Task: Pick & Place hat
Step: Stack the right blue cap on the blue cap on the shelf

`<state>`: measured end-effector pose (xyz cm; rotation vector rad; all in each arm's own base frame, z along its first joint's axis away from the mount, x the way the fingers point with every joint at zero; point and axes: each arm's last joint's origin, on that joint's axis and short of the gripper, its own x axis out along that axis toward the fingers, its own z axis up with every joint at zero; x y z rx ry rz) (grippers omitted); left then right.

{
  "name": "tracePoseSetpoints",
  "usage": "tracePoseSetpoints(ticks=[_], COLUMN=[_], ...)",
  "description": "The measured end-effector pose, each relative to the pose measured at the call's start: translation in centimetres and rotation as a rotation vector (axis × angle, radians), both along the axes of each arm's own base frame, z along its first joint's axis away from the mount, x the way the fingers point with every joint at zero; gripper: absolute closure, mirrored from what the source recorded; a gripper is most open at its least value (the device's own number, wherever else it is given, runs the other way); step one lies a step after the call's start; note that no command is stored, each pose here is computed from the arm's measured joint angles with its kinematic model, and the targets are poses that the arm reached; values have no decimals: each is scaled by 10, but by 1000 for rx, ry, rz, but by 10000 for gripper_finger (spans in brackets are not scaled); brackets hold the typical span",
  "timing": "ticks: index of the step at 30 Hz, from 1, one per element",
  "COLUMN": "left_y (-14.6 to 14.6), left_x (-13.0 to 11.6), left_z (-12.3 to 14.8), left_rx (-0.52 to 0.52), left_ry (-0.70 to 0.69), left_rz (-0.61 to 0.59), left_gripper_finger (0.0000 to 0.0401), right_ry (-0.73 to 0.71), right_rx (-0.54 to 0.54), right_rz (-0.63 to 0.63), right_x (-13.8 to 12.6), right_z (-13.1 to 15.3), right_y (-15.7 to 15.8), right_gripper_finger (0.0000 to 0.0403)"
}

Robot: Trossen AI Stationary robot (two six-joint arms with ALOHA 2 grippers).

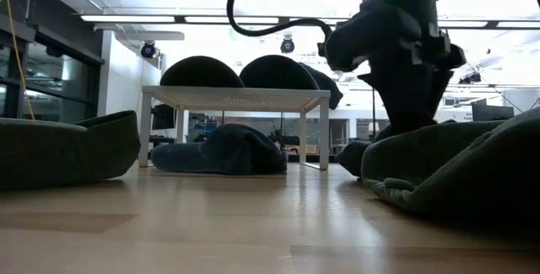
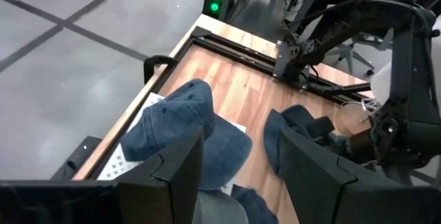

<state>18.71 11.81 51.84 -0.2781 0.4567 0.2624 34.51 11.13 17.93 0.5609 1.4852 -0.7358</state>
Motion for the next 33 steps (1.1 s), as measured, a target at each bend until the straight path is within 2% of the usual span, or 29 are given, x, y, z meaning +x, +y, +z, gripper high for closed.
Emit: tracePoseSetpoints(ticks=[4, 6, 12, 20, 27, 33], left_y=[-1, -1, -1, -2, -1, -6], left_x=[-1, -1, -1, -1, 1, 19], left_z=[-2, -1, -1, -2, -1, -5], left_rx=[-32, -45, -51, -67, -56, -14], left_ry=[11, 7, 4, 2, -10, -26], left_rz=[12, 17, 14, -20, -24, -119], left_gripper_finger=[220, 220, 220, 220, 220, 220], right_ry=[5, 1, -57, -268, -488, -653], right_rx=[-3, 7, -4, -37, -128, -225], right_rz=[69, 97, 107, 123, 123, 166], right_x=[0, -2, -15, -50, -88, -105], right_z=[1, 5, 38, 106, 158, 186], right_y=[-1, -1, -5, -9, -18, -30], right_gripper_finger=[369, 390, 395, 398, 399, 399])
